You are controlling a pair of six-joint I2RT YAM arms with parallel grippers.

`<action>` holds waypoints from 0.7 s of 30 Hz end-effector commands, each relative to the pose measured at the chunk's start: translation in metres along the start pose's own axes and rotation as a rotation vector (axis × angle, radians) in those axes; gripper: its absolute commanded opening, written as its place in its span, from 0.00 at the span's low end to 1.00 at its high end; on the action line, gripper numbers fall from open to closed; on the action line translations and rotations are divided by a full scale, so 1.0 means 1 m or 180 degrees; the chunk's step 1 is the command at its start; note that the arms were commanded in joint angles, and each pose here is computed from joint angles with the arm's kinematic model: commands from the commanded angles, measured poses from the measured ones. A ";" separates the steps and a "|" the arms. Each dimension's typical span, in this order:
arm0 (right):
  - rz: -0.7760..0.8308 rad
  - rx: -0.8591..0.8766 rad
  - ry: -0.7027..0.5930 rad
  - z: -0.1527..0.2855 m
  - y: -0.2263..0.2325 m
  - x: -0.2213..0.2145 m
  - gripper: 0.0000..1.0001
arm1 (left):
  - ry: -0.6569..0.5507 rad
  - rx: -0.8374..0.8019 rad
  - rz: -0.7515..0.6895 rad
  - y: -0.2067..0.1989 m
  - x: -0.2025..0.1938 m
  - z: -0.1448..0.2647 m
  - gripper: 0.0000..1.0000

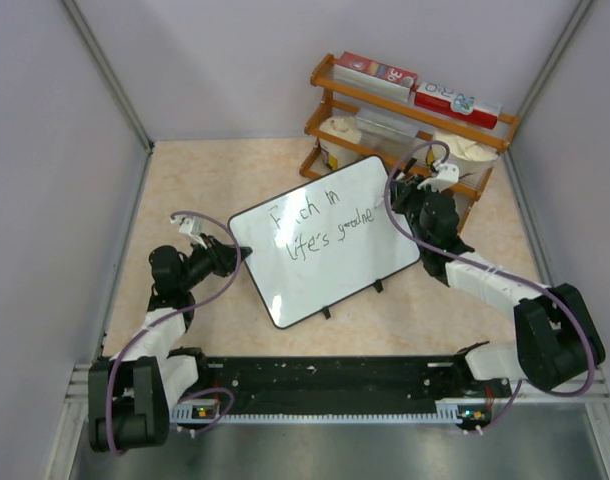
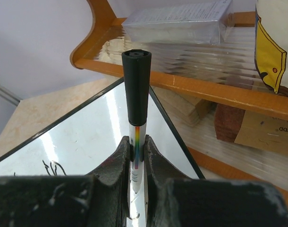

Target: Write a sentence on the whiteboard

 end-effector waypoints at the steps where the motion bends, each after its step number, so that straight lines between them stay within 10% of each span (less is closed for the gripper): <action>1: 0.0008 -0.0053 -0.0237 -0.015 0.000 0.027 0.00 | 0.0001 0.0105 -0.0191 0.009 0.001 -0.002 0.00; 21: -0.0003 0.0121 -0.0057 -0.014 0.005 0.004 0.00 | 0.0012 0.0108 -0.0182 0.010 0.000 -0.002 0.00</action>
Point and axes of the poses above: each gripper's point midway between its finger pads, its own z axis back along the fingers, its own y axis along the line the jaws close on, x = y × z, the point moved 3 cm from there along z, back along the fingers, and after that the axes turned 13 degrees about z, right-handed, at the moved point
